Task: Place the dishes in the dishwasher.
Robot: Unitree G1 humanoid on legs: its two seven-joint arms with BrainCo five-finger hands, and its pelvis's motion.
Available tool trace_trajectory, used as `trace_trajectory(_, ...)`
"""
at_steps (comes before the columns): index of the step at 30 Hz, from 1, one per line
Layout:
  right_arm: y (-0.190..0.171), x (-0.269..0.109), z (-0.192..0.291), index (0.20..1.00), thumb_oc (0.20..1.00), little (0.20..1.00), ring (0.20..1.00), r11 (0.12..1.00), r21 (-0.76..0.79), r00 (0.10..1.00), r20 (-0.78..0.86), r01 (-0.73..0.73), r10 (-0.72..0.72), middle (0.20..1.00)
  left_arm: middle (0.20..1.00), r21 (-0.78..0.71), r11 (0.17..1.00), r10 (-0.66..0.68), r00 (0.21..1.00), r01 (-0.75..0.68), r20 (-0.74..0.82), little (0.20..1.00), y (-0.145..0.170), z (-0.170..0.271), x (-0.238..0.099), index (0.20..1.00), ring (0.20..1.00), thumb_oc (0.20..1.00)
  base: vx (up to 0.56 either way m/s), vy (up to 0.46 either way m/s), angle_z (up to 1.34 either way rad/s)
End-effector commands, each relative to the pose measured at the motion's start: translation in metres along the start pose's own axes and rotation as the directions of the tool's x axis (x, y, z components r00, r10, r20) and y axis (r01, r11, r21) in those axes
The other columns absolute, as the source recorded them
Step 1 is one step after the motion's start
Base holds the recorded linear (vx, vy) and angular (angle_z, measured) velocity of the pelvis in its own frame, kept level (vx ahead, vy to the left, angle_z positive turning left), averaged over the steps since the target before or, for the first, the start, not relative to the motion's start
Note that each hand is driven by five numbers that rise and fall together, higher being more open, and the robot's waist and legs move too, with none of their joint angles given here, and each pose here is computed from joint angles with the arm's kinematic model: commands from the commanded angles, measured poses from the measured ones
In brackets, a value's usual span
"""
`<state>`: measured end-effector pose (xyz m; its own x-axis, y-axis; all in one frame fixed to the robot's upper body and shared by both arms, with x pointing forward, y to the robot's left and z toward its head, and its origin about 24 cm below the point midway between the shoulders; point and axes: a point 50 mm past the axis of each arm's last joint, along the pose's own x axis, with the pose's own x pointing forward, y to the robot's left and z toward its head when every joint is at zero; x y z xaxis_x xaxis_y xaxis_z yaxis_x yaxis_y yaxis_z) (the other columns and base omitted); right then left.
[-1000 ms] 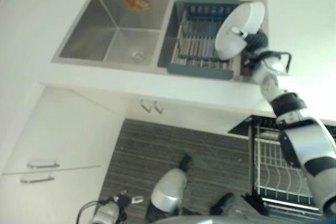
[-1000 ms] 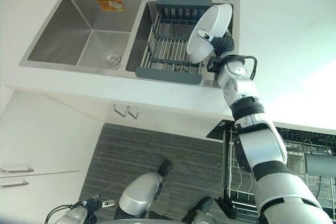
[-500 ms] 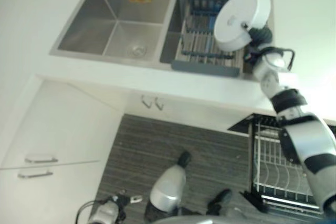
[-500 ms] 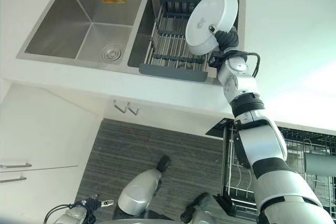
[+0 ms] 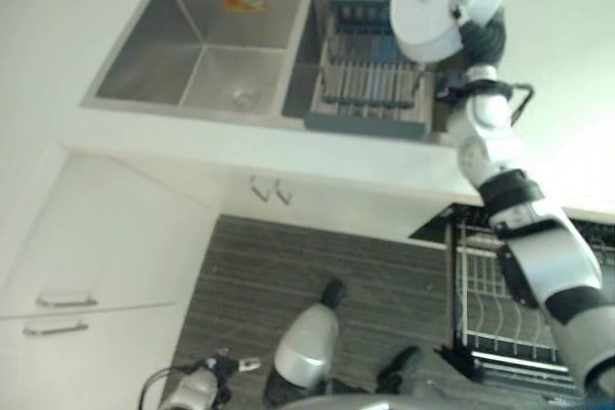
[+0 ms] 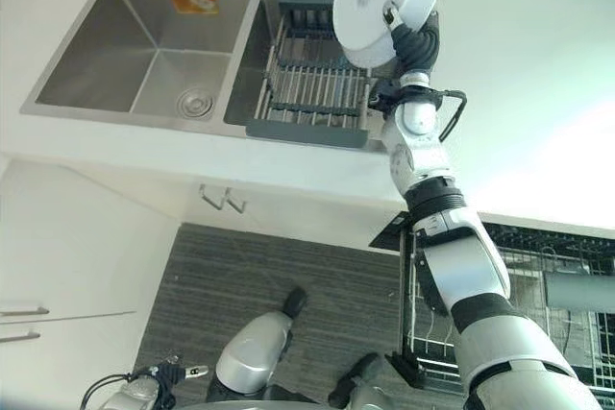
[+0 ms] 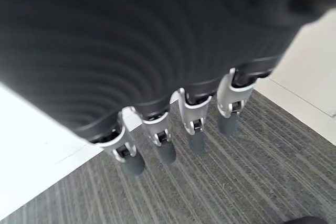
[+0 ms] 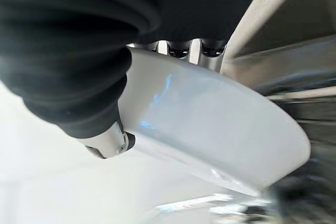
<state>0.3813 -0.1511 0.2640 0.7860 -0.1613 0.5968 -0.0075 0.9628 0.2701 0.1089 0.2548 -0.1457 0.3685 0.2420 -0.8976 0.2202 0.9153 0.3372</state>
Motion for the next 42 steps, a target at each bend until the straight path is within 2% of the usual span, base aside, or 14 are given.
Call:
trace_trajectory(1,0.006,-0.005,0.040,0.200,0.200,0.200,0.200,0.992,0.121,0.964,0.264,-0.034,0.001,0.200,1.000,0.110,0.993,0.053,0.994,-0.042,-0.098,1.000,0.006,-0.031,-0.003,1.000,1.000,1.000,-0.20,-0.215,-0.61)
trace_trajectory(4,0.012,-0.023,0.038,0.200,0.200,0.200,0.200,0.978,0.199,0.956,0.294,-0.069,0.008,0.200,1.000,0.138,0.989,0.075,0.988,-0.057,-0.131,1.000,-0.002,-0.038,-0.004,1.000,1.000,1.000,-0.14,-0.286,-0.90)
trace_trajectory(7,0.008,-0.035,0.037,0.200,0.200,0.200,0.200,0.976,0.206,0.955,0.297,-0.063,-0.001,0.200,1.000,0.159,0.986,0.076,0.984,-0.051,-0.159,1.000,-0.009,-0.041,-0.004,1.000,1.000,1.000,-0.10,-0.211,-0.98)
trace_trajectory(12,-0.012,-0.064,0.029,0.200,0.200,0.200,0.200,0.988,0.146,0.963,0.269,-0.042,0.001,0.200,1.000,0.171,0.985,0.056,0.980,-0.024,-0.190,1.000,-0.020,-0.043,-0.004,1.000,1.000,1.000,-0.09,-0.204,-0.58)
trace_trajectory(15,-0.030,-0.083,0.023,0.200,0.200,0.200,0.200,0.992,0.124,0.974,0.228,-0.017,-0.012,0.200,1.000,0.285,0.958,0.071,0.984,-0.022,-0.163,1.000,-0.021,-0.039,-0.003,1.000,1.000,1.000,-0.08,-0.164,-0.57)
trace_trajectory(18,-0.042,-0.096,0.018,0.200,0.200,0.200,0.200,0.995,0.094,0.981,0.193,-0.013,-0.005,0.200,1.000,0.258,0.965,0.083,0.984,-0.039,-0.160,1.000,-0.018,-0.031,-0.001,1.000,1.000,1.000,-0.04,-0.071,-0.41)
trace_trajectory(21,-0.062,-0.112,0.012,0.200,0.200,0.200,0.200,0.998,0.060,0.991,0.135,-0.003,-0.005,0.200,1.000,0.220,0.973,0.092,0.989,-0.065,-0.114,1.000,-0.016,-0.015,0.002,1.000,1.000,1.000,-0.01,-0.029,-0.25)
trace_trajectory(27,-0.077,-0.128,-0.006,0.200,0.200,0.200,0.200,1.000,-0.016,1.000,0.007,-0.022,0.022,0.200,1.000,0.277,0.954,0.096,0.993,-0.111,0.065,1.000,-0.012,0.025,0.004,1.000,1.000,1.000,-0.04,0.043,-0.08)
trace_trajectory(29,-0.077,-0.129,-0.015,0.200,0.200,0.200,0.200,0.999,-0.014,0.998,-0.036,-0.044,0.044,0.200,1.000,0.325,0.937,0.096,0.988,-0.132,0.125,1.000,-0.009,0.044,0.004,1.000,1.000,1.000,-0.20,0.133,0.03)
trace_trajectory(33,-0.074,-0.136,-0.033,0.200,0.200,0.200,0.200,0.997,-0.024,0.990,-0.118,-0.079,0.076,0.200,1.000,0.286,0.944,0.103,0.972,-0.162,0.209,1.000,-0.007,0.081,0.002,1.000,1.000,1.000,-0.12,0.109,0.00)
trace_trajectory(38,-0.065,-0.130,-0.052,0.200,0.200,0.200,0.200,0.990,-0.041,0.971,-0.206,-0.134,0.123,0.200,1.000,0.313,0.932,0.091,0.955,-0.182,0.284,1.000,-0.007,0.113,-0.001,1.000,1.000,1.000,-0.13,0.078,0.02)
trace_trajectory(42,-0.069,-0.132,-0.067,0.200,0.200,0.200,0.200,0.999,0.023,0.958,-0.285,-0.031,0.037,0.200,1.000,0.320,0.932,0.062,0.945,-0.171,0.322,1.000,-0.017,0.130,-0.005,1.000,1.000,1.000,-0.08,0.060,0.04)
